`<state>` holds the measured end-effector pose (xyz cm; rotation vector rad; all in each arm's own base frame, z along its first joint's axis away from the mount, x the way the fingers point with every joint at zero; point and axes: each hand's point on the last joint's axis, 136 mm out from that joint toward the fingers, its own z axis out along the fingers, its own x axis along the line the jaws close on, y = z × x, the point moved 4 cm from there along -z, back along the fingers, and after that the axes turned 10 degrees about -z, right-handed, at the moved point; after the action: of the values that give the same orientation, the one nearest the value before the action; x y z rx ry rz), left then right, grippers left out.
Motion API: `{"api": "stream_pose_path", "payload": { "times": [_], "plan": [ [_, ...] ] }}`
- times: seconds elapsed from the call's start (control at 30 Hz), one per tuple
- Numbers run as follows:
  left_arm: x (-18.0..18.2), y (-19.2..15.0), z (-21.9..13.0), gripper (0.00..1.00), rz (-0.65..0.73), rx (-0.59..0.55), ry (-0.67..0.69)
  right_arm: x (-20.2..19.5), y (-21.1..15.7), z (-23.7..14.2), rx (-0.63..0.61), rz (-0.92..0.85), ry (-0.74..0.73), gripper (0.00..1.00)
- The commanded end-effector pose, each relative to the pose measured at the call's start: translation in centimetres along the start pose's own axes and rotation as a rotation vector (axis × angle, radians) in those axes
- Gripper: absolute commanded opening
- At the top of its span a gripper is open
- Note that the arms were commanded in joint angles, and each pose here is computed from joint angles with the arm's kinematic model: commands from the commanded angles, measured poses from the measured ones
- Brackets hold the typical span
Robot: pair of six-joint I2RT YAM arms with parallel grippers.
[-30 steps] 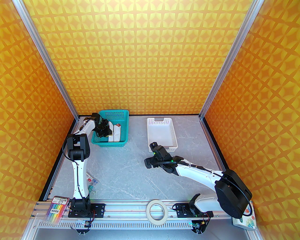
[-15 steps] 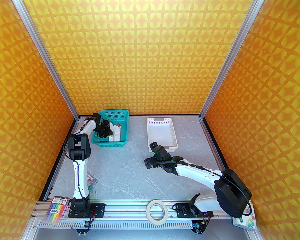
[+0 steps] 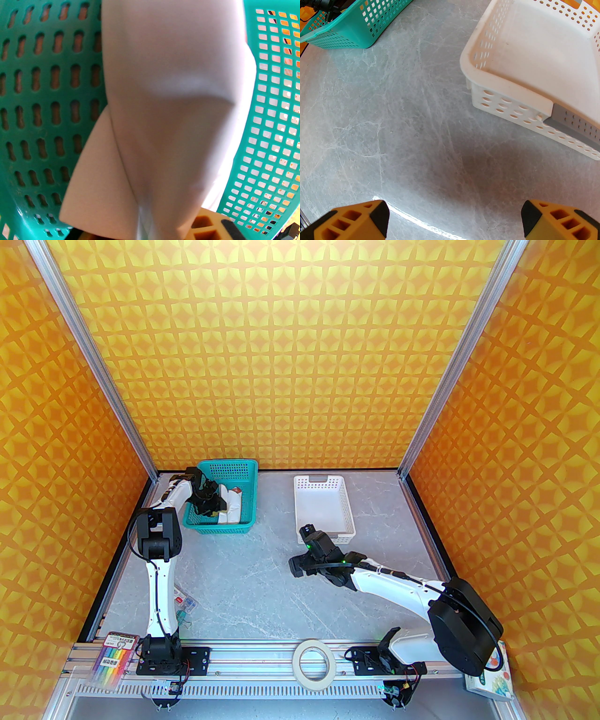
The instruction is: Place the utensils on the paper napkin and roll it up
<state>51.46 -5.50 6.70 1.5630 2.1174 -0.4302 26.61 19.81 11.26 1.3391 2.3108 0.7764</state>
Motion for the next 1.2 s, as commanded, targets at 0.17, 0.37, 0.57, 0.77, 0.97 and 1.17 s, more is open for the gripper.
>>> {"api": "stream_pose_path", "payload": {
  "times": [0.17,0.37,0.57,0.77,0.97,1.17],
  "plan": [
    [-0.8,0.0,-1.5,0.34,0.039,-0.018,0.020,-0.4,1.2,-0.2,-0.030,0.008,-0.009,0.98],
    [-0.9,0.1,-2.2,0.36,0.047,-0.027,0.017,-0.4,1.4,-0.3,-0.031,0.010,-0.005,0.99],
    [-0.9,0.1,-2.9,0.37,0.054,-0.034,0.018,-0.3,1.4,-0.2,-0.030,0.011,-0.002,0.99],
    [-0.7,0.1,-3.6,0.38,0.057,-0.043,0.027,-0.3,1.5,-0.2,-0.030,0.011,-0.001,0.99],
    [-0.6,0.1,-4.1,0.38,0.058,-0.050,0.027,-0.3,1.5,-0.1,-0.028,0.013,0.000,0.99],
    [-0.8,0.2,-4.6,0.40,0.065,-0.062,0.024,-0.3,1.4,-0.1,-0.025,0.013,0.001,0.98]
  ]
}}
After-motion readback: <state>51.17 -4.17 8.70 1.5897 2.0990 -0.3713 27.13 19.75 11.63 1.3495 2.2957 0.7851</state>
